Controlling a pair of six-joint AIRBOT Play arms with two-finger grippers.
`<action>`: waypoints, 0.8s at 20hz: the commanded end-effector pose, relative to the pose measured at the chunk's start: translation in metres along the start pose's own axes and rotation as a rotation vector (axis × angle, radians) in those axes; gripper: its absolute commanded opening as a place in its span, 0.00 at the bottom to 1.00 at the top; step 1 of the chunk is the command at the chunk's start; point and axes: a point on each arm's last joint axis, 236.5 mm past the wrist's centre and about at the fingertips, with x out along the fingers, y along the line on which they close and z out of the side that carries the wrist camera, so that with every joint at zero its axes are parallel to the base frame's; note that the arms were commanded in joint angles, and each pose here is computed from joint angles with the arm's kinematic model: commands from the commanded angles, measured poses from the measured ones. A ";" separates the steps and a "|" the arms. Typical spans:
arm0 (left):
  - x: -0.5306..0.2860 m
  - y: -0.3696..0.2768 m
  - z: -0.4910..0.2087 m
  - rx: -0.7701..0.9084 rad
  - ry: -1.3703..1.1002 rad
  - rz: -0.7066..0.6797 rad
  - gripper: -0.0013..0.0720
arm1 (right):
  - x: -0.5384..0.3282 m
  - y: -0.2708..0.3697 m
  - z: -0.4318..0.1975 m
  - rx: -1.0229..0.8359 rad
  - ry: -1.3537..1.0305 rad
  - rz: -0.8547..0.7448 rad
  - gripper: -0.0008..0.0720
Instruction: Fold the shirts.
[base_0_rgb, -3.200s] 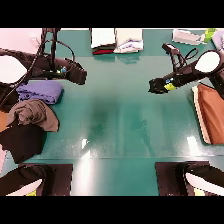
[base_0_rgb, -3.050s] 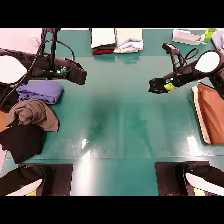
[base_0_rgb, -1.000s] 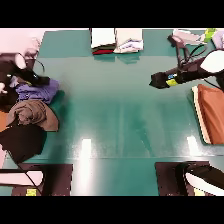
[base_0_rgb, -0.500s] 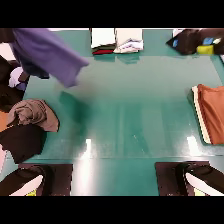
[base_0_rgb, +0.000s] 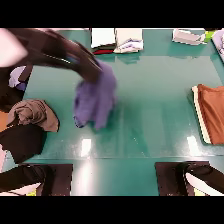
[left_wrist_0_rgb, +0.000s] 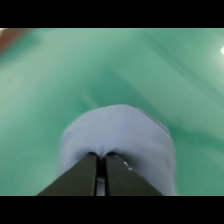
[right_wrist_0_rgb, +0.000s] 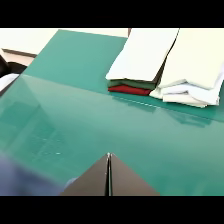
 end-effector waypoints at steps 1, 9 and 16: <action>0.081 -0.091 -0.022 0.073 0.136 -0.233 0.56 | -0.003 -0.001 0.003 -0.005 -0.007 -0.009 0.04; 0.050 0.097 -0.085 -0.225 0.297 0.172 0.79 | -0.002 -0.002 -0.001 -0.005 0.007 -0.010 0.04; 0.095 0.139 -0.259 -0.517 0.534 0.174 0.79 | 0.022 -0.008 -0.018 0.010 0.086 -0.013 0.04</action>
